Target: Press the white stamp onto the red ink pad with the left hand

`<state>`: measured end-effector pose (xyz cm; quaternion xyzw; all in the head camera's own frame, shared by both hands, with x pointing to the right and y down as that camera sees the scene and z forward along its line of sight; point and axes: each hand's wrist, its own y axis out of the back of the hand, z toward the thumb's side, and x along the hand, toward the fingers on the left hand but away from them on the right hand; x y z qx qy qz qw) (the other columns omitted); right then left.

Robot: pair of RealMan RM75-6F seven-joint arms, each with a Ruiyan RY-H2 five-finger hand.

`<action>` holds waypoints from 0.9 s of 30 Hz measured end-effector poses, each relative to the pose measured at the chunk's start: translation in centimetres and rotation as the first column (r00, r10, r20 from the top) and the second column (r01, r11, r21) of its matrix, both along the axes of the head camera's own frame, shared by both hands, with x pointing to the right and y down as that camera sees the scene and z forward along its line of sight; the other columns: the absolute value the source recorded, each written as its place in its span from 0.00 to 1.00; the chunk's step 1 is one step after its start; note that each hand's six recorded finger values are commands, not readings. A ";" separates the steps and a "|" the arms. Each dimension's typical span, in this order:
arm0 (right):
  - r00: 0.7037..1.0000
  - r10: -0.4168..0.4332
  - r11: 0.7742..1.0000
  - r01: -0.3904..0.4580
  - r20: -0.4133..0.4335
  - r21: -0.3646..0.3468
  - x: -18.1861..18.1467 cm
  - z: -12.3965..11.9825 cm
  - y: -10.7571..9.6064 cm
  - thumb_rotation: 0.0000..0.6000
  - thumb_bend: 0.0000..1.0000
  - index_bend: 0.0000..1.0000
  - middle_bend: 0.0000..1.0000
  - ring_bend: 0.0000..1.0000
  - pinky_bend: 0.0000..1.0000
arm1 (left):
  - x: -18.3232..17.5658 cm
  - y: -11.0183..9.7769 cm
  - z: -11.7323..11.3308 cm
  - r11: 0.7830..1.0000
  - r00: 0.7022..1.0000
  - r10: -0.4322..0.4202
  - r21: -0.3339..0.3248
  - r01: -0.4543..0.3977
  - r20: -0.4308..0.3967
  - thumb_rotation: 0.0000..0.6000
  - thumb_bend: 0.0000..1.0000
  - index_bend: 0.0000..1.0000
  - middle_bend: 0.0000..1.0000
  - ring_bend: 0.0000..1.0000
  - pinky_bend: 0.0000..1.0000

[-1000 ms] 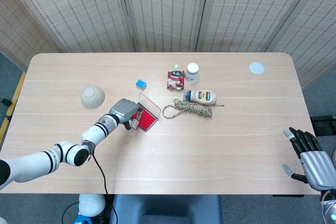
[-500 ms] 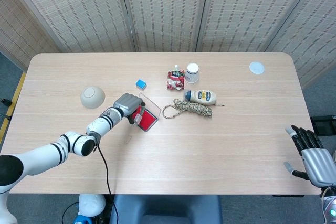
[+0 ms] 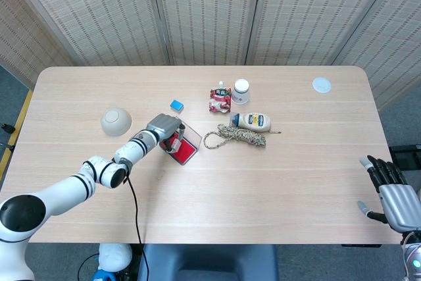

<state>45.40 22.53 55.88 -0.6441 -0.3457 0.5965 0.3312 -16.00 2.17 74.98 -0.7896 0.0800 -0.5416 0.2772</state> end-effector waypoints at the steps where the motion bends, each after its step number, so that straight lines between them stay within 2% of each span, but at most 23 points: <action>1: 1.000 0.002 1.000 -0.002 0.000 0.001 0.0 0.0 0.0 1.00 0.27 0.00 0.00 0.00 0.00 | 0.0 0.0 0.1 1.000 1.000 -0.005 -0.004 0.005 0.000 1.00 0.26 0.74 1.00 0.95 0.91; 27: 1.000 0.011 1.000 -0.011 -0.003 0.006 0.3 -0.1 0.0 1.00 0.27 0.00 0.00 0.00 0.00 | 0.3 1.0 2.1 1.000 1.000 0.001 -0.031 -0.001 0.012 1.00 0.26 0.74 1.00 0.95 0.91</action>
